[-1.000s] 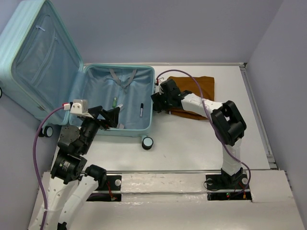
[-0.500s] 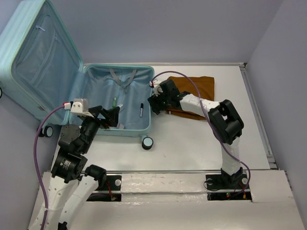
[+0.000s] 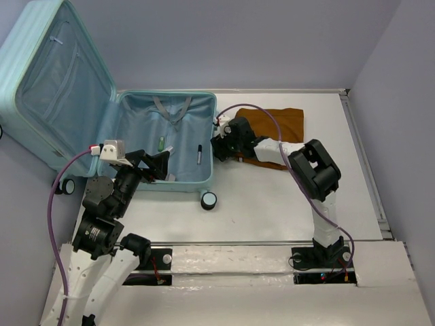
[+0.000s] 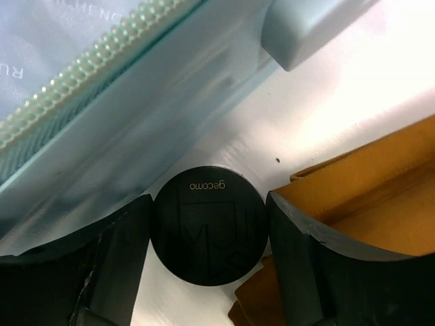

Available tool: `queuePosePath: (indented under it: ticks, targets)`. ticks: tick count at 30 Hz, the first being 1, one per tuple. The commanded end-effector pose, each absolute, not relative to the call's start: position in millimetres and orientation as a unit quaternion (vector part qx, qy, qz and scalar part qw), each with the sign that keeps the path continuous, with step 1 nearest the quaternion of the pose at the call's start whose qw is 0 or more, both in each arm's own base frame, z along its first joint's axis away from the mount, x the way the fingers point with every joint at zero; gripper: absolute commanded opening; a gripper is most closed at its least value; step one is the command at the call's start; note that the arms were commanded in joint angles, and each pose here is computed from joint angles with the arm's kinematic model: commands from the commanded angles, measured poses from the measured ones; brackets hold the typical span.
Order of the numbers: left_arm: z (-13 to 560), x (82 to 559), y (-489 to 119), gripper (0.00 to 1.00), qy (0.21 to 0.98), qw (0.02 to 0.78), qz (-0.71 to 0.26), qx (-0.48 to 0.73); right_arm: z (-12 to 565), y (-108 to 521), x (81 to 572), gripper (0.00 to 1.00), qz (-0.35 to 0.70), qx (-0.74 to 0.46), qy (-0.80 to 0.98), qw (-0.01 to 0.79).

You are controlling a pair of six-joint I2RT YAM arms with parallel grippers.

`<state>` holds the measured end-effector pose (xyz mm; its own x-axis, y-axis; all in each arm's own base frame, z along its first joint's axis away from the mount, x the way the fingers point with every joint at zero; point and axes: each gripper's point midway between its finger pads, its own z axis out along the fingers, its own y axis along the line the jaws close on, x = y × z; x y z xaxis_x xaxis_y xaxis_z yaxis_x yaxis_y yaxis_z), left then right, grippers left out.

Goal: Pack the luggage

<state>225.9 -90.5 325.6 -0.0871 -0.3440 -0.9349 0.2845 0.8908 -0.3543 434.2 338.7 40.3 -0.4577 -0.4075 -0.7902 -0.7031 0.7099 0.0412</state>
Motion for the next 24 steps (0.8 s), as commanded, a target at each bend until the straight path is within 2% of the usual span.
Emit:
queuePosePath:
  ticks: [1, 3, 5, 11, 14, 21, 22, 24]
  targets:
    - [330, 226, -92, 0.99, 0.689, 0.685, -0.235, -0.011, 21, 332, 414, 0.71, 0.165, -0.319, 0.843, 0.401]
    - [331, 226, -92, 0.99, 0.689, 0.686, -0.235, -0.011, 31, 325, 412, 0.61, 0.159, -0.303, 0.843, 0.414]
    - [331, 226, -92, 0.99, 0.689, 0.686, -0.236, -0.012, 50, 318, 409, 0.59, 0.16, -0.281, 0.84, 0.436]
    - [332, 225, -91, 0.99, 0.686, 0.688, -0.237, -0.013, 133, 313, 399, 0.56, 0.2, -0.235, 0.81, 0.499]
    - [332, 225, -90, 0.99, 0.686, 0.688, -0.236, -0.014, 201, 314, 384, 0.56, 0.25, -0.224, 0.772, 0.54]
    - [333, 225, -90, 0.99, 0.685, 0.689, -0.237, -0.016, 274, 366, 356, 0.52, 0.364, -0.235, 0.723, 0.538]
    - [332, 226, -90, 0.99, 0.686, 0.688, -0.236, -0.017, 289, 393, 357, 0.52, 0.378, -0.244, 0.712, 0.539]
    - [332, 227, -89, 0.99, 0.686, 0.688, -0.234, -0.018, 292, 417, 359, 0.67, 0.375, -0.248, 0.721, 0.528]
